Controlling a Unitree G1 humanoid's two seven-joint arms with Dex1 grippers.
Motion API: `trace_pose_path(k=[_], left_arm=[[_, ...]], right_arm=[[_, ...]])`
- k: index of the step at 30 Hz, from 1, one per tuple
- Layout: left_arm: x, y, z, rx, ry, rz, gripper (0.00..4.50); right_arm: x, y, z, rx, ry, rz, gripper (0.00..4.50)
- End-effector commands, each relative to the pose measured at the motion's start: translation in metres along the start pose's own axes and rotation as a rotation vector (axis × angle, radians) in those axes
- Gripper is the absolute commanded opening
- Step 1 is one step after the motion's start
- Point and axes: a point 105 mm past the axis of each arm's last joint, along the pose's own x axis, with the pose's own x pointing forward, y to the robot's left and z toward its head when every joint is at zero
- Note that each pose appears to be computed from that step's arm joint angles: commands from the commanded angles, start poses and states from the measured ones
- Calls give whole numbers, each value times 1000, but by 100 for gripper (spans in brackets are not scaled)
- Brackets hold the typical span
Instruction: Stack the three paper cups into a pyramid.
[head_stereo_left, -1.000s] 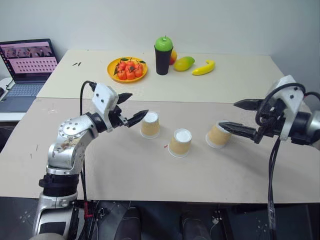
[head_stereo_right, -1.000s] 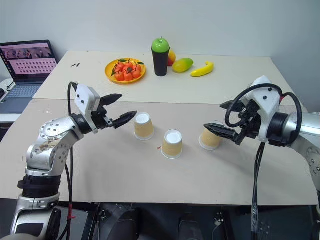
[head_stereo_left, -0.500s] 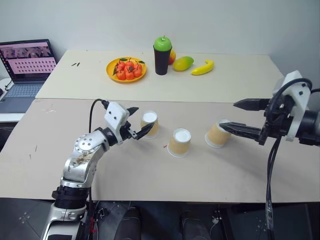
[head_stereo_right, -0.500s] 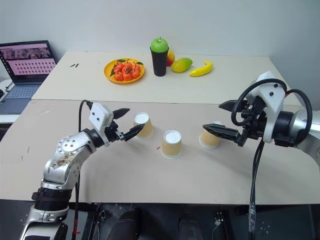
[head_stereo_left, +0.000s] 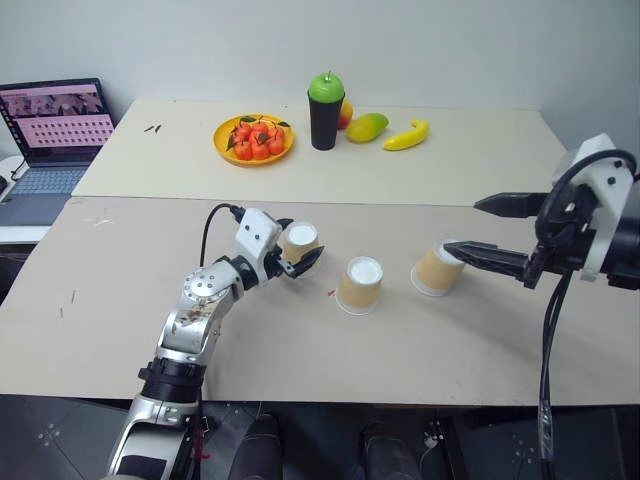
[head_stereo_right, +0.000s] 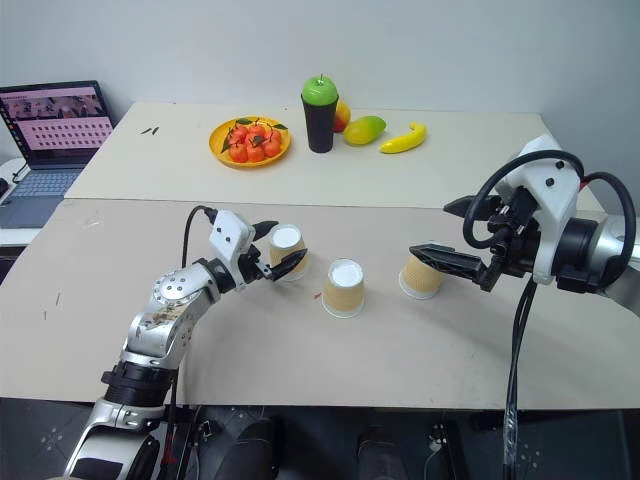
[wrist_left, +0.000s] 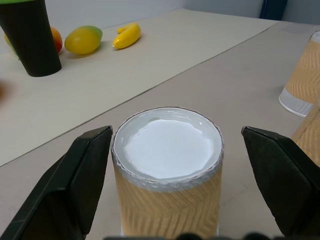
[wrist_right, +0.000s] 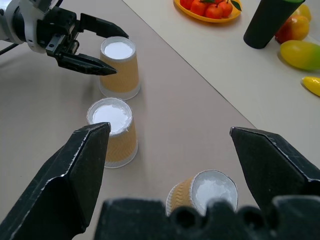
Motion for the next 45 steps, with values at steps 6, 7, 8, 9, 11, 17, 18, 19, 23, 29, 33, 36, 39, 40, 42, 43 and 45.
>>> trace_pose_path(k=[6, 7, 8, 9, 11, 17, 18, 19, 23, 29, 33, 36, 39, 40, 42, 43, 45], left_arm=[[10, 2, 20, 12, -70, -6, 303], [9, 3, 25, 24, -80, -11, 303], [7, 4, 30, 37, -89, -19, 303], [5, 4, 34, 50, -97, -32, 303], [-5, 6, 44, 89, -113, -63, 303], [-33, 5, 58, 128, -99, -139, 303], [-37, 1, 59, 129, -95, -159, 303], [-40, -2, 58, 123, -89, -177, 303], [-48, -18, 51, 93, -57, -239, 303], [-51, -38, 29, 38, -17, -304, 303], [-51, -45, 22, 23, -10, -353, 303], [-50, -45, 20, 24, -11, -366, 303], [-44, -44, 18, 21, -13, -369, 303], [-42, -43, 17, 19, -13, -369, 303], [-36, -43, 15, 16, -18, -375, 303], [-34, -43, 15, 15, -21, -381, 303], [-30, -44, 14, 14, -27, -397, 303]], right_arm=[[-12, -5, 11, -45, -20, -42, 450], [-12, -5, 11, -43, -21, -40, 450], [-12, -5, 10, -41, -21, -37, 450], [-12, -5, 9, -36, -22, -32, 450], [-15, -5, 7, -10, -27, -16, 450], [-27, -10, -11, 105, -69, 14, 450], [-29, -13, -15, 131, -86, 10, 450], [-30, -15, -18, 150, -100, 7, 450], [-32, -19, -31, 174, -120, 10, 450], [-26, -21, -39, 187, -134, 26, 450], [-24, -22, -38, 181, -129, 26, 450], [-25, -22, -38, 178, -128, 23, 450], [-27, -23, -38, 178, -130, 16, 450], [-27, -23, -38, 178, -130, 14, 450], [-27, -23, -38, 177, -131, 9, 450], [-27, -23, -37, 176, -131, 5, 450], [-28, -22, -38, 174, -128, -4, 450]])
